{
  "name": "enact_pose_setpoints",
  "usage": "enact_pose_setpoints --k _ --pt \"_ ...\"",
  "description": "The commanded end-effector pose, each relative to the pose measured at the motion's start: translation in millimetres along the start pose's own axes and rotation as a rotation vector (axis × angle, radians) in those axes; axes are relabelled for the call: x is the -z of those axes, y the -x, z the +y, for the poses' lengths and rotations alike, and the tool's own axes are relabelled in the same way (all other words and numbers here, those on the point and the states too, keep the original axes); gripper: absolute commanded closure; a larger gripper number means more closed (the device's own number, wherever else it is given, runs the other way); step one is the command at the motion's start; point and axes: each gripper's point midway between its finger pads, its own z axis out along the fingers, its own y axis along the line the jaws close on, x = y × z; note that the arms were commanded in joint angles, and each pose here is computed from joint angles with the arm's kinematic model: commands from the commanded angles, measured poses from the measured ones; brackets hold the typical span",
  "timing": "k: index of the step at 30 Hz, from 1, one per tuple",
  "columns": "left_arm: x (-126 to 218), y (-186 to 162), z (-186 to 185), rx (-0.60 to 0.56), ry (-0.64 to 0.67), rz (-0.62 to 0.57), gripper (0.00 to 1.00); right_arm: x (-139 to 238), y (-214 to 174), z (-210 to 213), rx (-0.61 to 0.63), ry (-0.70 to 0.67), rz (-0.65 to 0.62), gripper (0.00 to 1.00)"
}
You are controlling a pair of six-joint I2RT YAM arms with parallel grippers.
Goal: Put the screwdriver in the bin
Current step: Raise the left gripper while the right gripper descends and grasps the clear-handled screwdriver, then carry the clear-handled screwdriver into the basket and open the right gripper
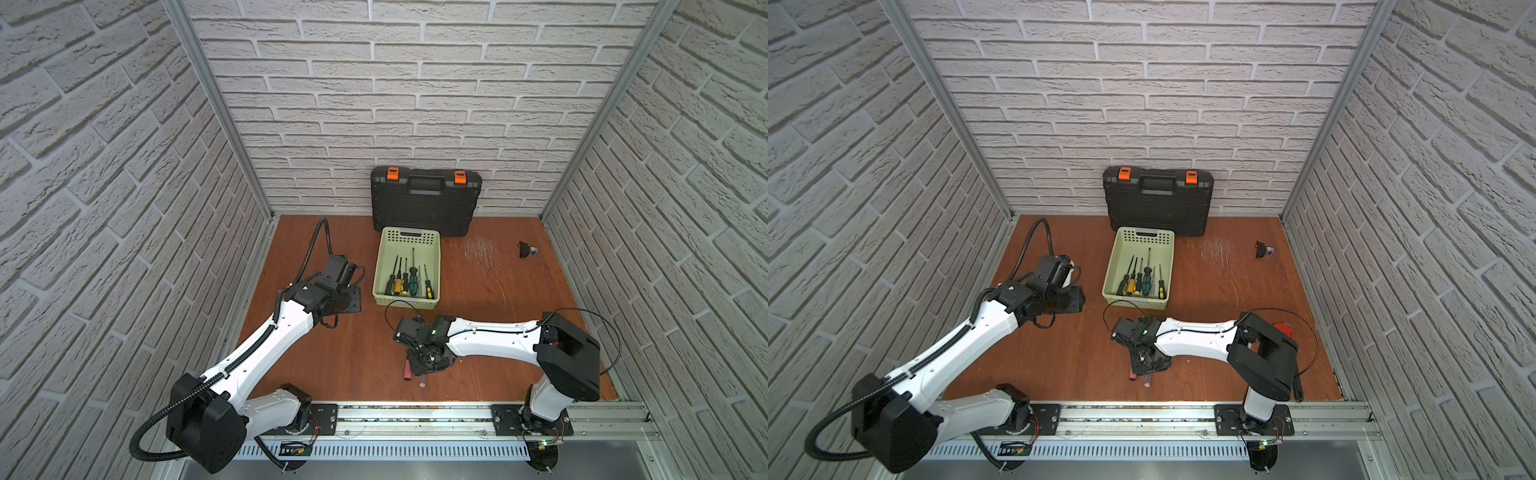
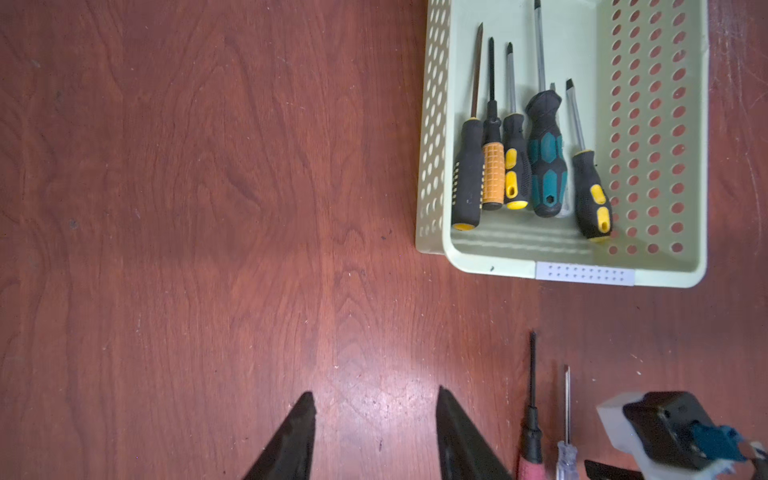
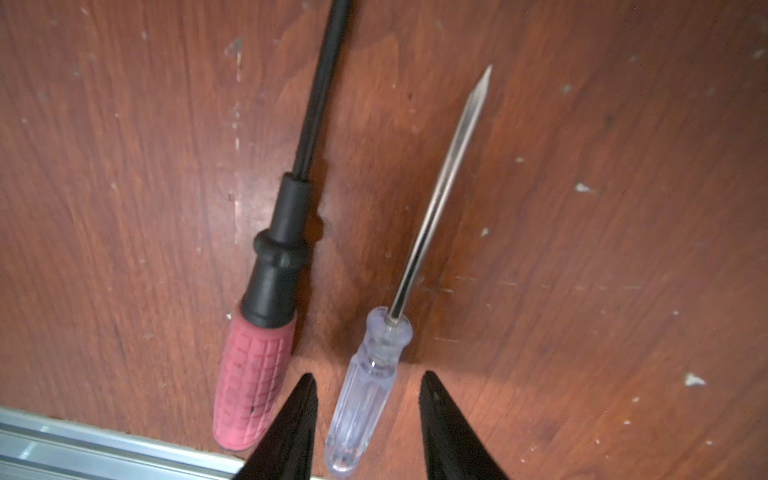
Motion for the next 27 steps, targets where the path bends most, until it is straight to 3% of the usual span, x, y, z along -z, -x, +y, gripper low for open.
enact_pose_setpoints --k 1,8,16,20,27 --pt "1.8 5.4 6.8 0.012 0.018 -0.032 0.52 -1.5 -4.2 4.3 -0.007 -0.003 0.009 0.60" --pt "2.6 3.9 10.7 0.020 0.028 -0.027 0.52 -8.8 -10.9 -2.1 -0.013 -0.021 0.018 0.71" --pt "5.2 6.6 12.5 0.024 0.036 -0.031 0.52 -6.1 -12.6 -18.0 -0.010 -0.067 0.000 0.94" --pt "7.2 9.6 12.3 0.022 0.040 -0.036 0.52 13.8 -10.1 -27.1 0.001 -0.090 -0.030 0.94" --pt "11.8 16.6 18.7 0.026 0.079 -0.057 0.52 81.2 10.3 -26.0 0.027 -0.017 -0.142 0.94"
